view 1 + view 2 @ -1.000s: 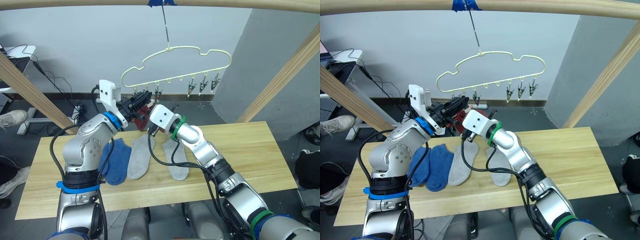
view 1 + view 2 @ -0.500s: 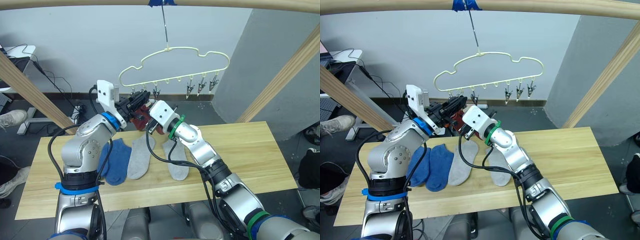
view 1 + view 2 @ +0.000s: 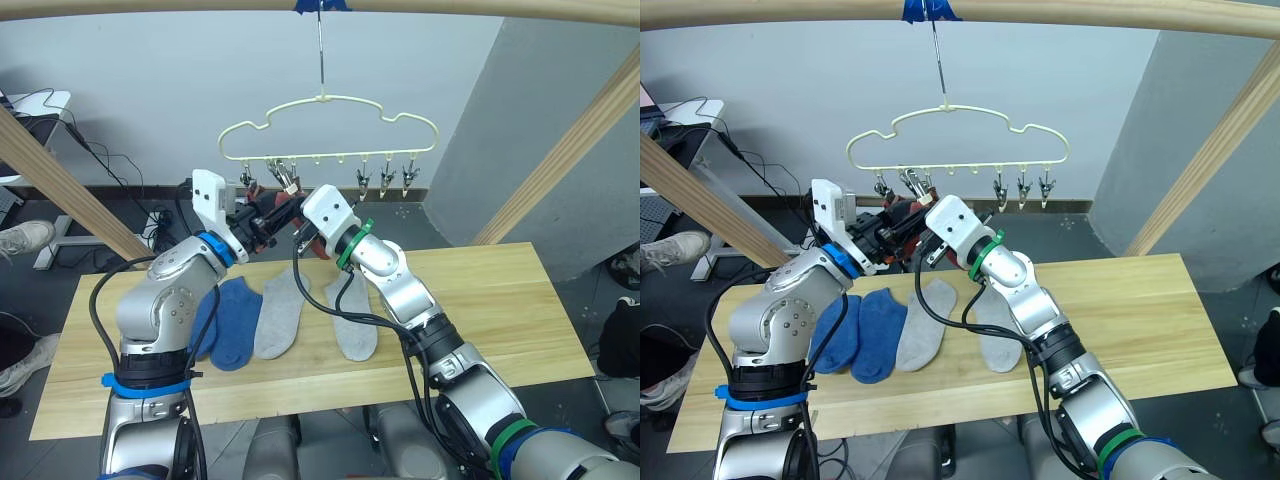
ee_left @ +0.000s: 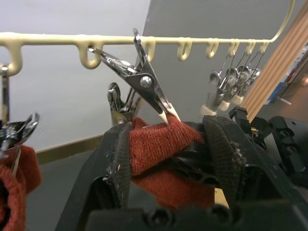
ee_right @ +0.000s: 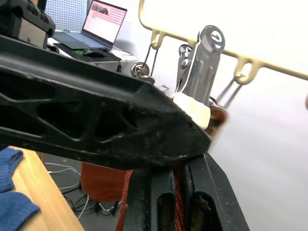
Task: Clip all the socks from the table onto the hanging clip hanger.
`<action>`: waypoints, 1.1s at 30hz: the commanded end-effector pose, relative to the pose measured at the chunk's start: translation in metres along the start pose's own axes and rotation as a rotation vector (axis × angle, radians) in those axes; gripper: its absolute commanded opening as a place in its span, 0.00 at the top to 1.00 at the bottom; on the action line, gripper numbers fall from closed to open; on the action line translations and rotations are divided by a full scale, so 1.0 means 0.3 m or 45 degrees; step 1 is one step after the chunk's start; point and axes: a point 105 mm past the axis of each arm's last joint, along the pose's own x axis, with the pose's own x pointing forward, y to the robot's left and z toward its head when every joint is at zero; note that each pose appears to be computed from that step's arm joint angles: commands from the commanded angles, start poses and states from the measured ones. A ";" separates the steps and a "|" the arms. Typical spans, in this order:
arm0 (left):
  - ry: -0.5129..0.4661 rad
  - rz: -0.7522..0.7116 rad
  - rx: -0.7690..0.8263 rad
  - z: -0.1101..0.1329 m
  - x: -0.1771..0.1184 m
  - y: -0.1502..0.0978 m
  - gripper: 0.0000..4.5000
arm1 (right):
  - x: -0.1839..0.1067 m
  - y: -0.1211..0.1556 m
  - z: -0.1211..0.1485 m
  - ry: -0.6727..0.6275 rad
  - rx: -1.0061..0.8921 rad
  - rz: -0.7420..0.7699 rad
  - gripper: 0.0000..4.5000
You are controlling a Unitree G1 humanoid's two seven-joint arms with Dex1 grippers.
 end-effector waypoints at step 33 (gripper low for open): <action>0.106 -0.017 0.377 -0.026 -0.167 -0.002 0.42 | -0.257 -0.017 0.004 0.181 0.021 0.240 0.44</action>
